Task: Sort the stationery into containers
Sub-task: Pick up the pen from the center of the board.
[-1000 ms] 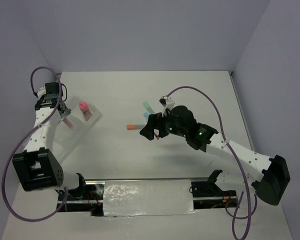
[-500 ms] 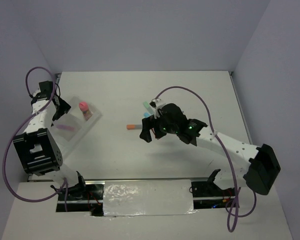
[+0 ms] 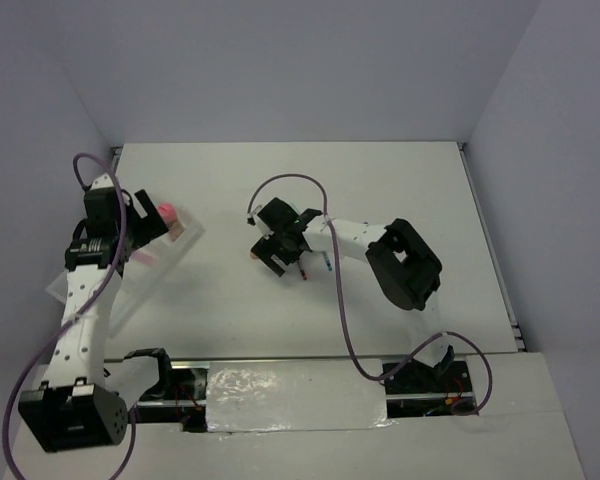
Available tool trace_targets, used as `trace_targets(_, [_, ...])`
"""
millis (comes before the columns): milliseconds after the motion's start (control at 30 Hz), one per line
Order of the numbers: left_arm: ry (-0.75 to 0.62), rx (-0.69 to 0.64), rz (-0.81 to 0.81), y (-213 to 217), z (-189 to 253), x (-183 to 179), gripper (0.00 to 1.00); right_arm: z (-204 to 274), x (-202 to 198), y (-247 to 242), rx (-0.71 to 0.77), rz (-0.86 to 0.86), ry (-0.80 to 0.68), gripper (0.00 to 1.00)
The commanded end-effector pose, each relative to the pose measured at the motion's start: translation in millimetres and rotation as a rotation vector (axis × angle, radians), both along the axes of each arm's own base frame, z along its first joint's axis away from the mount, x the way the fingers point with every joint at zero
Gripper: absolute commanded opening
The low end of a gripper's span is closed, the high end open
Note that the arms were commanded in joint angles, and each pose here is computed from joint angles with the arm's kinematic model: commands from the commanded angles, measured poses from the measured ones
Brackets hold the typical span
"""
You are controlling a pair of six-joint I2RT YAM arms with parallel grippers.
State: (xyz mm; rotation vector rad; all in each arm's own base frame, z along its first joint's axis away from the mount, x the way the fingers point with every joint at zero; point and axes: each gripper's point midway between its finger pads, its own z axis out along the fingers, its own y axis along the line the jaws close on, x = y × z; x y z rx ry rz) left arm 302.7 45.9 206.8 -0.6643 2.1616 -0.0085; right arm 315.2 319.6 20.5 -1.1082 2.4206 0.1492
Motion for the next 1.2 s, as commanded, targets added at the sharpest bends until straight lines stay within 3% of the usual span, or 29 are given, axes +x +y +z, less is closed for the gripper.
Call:
trace_targets(0, [-0.001,-0.001,-0.095,-13.0,-17.8,-13.1,0.99,3.5,9.3,13.3,-0.052,0.133,-0.009,0.94])
trace_targets(167, [-0.019,0.013,-0.122,-18.4,-13.6,-17.6,0.99,-3.8,7.5,24.0,-0.052,0.163,0.001,0.92])
trace_targets(533, [-0.028,0.001,-0.155,-26.1,-14.6,-17.7,0.99,51.9,3.6,56.2,0.016,0.206,-0.169,0.92])
trace_targets(867, [-0.057,0.023,-0.137,-24.6,-6.4,-23.0,0.99,12.7,-0.1,54.9,0.020,0.189,0.052,0.87])
trace_targets(1100, [-0.065,0.022,-0.139,-25.3,-4.6,-22.8,0.99,10.9,5.4,52.6,0.054,0.189,0.061,0.87])
trace_targets(1167, [-0.066,0.023,-0.137,-25.4,-3.9,-23.7,0.99,2.4,4.6,51.8,0.048,0.191,0.101,0.81])
